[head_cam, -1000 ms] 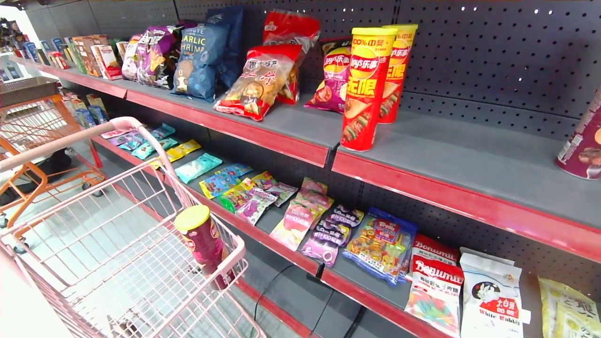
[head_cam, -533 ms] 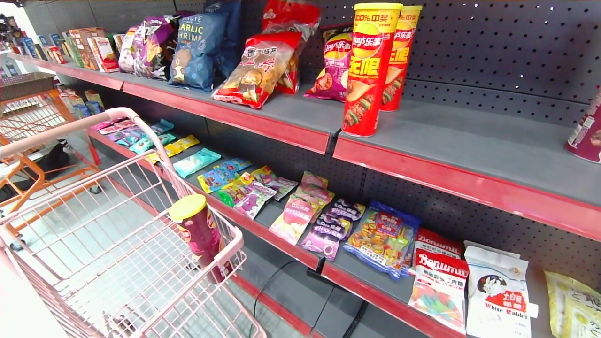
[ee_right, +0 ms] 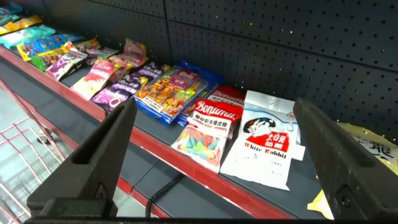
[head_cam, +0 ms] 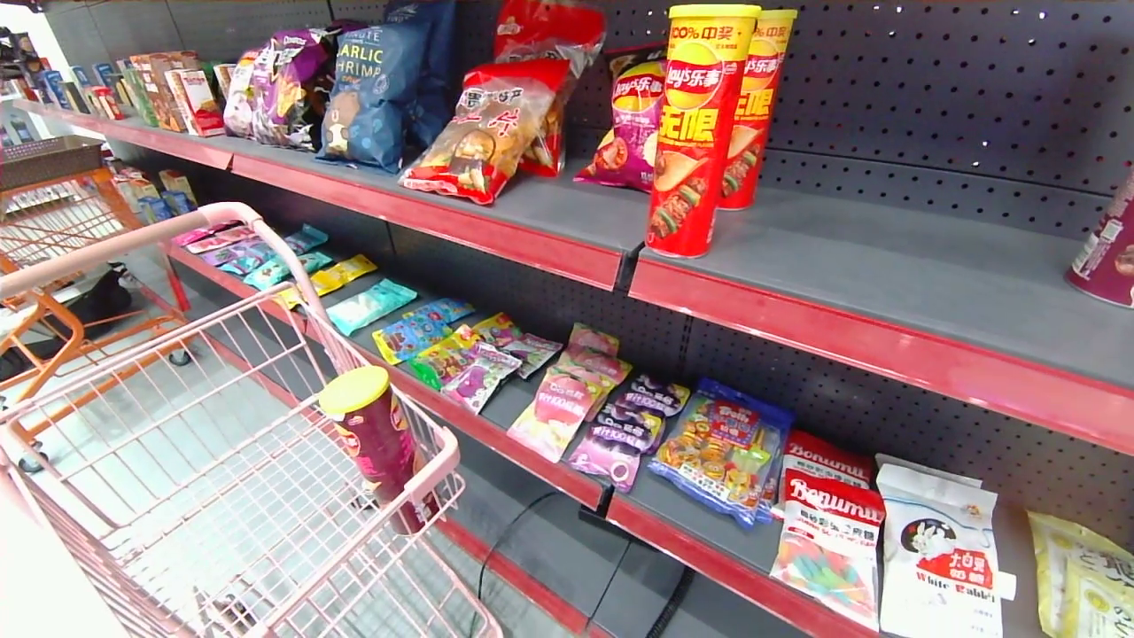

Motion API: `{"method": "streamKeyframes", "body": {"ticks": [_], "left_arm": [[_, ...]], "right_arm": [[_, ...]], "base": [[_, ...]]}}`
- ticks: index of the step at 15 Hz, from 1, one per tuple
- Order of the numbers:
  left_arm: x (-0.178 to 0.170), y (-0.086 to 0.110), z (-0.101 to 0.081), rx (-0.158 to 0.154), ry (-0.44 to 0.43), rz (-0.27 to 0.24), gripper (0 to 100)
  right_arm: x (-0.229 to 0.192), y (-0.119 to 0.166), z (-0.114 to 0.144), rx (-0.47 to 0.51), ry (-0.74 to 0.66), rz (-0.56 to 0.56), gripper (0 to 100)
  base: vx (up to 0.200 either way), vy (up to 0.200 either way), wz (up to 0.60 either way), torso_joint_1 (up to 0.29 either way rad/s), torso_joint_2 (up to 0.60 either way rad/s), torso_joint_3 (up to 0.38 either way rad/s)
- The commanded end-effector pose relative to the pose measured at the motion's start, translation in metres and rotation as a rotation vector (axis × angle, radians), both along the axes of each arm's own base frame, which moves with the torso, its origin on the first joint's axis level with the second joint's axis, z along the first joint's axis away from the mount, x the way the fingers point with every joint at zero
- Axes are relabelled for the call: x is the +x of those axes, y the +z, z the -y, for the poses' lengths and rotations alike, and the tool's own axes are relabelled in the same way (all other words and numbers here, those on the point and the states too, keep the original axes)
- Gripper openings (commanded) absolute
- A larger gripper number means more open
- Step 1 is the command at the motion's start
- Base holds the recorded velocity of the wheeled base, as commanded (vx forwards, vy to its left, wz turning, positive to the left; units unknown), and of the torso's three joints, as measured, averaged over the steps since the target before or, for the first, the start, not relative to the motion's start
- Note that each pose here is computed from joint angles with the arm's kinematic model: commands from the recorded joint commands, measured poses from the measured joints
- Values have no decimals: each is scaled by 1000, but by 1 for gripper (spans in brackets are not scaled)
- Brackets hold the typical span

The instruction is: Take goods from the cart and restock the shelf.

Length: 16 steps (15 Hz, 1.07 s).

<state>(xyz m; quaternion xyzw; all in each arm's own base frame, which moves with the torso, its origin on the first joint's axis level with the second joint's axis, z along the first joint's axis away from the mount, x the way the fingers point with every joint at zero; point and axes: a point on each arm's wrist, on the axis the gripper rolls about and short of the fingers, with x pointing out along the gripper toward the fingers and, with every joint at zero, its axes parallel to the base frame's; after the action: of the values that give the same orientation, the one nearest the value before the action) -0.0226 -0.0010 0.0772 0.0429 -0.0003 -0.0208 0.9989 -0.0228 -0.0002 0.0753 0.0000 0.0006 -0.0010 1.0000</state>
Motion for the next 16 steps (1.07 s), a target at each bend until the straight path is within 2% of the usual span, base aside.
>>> {"method": "streamKeyframes", "body": {"ticks": [1, 2, 3, 4, 5, 6, 7, 8, 9, 10, 11, 13, 15, 16], "left_arm": [[0, 0, 0, 0, 2, 1, 100], [-1, 5, 0, 0, -3, 23, 100], [2, 71, 0, -25, -17, 57, 100], [32, 154, 1, -172, -69, 48, 100], [56, 209, 3, -283, -106, 80, 100], [87, 218, 3, -303, -74, 15, 100], [103, 210, 2, -291, -44, -36, 100], [128, 178, 2, -186, -19, -184, 100], [153, 147, 2, -148, -20, -296, 100], [165, 125, 3, -147, -28, -355, 100], [184, 107, 1, -162, -41, -414, 100], [207, 107, -23, -202, 22, -430, 100], [204, 99, -29, -235, -7, -477, 100], [201, 93, -27, -240, -15, -498, 100]], "right_arm": [[0, 0, 0, 0, 0, 0, 100], [0, 0, 0, 0, 0, 0, 100], [0, 0, 0, 0, 0, 0, 100], [0, 0, 0, 0, 0, 1, 100], [0, 0, 0, 0, 0, 0, 100], [0, 0, 0, -2, 0, 0, 100], [0, 0, 0, -3, 2, 0, 100], [0, 0, 0, 2, 0, 0, 100], [0, 0, 0, -2, 0, 0, 100], [0, 0, 0, -2, 0, 0, 100], [0, 0, 0, -2, 0, 0, 100], [0, 0, 0, -3, 3, 0, 100], [0, 0, 0, 0, 3, 0, 100], [0, 0, 0, 0, 3, 0, 100]], "base": [[0, 0, 0, 0, 0, 0], [0, 0, 0, 0, 0, 0], [0, 0, 0, 0, 0, 0], [0, 0, 0, 0, 0, 0], [0, 0, 0, 0, 0, 0], [0, 0, 0, 0, 0, 0], [0, 0, 0, 0, 0, 0], [0, 0, 0, 0, 0, 0], [0, 0, 0, 0, 0, 0], [0, 0, 0, 0, 0, 0], [0, 0, 0, 0, 0, 0], [0, 0, 0, 0, 0, 0], [0, 0, 0, 0, 0, 0], [0, 0, 0, 0, 0, 0]]}}
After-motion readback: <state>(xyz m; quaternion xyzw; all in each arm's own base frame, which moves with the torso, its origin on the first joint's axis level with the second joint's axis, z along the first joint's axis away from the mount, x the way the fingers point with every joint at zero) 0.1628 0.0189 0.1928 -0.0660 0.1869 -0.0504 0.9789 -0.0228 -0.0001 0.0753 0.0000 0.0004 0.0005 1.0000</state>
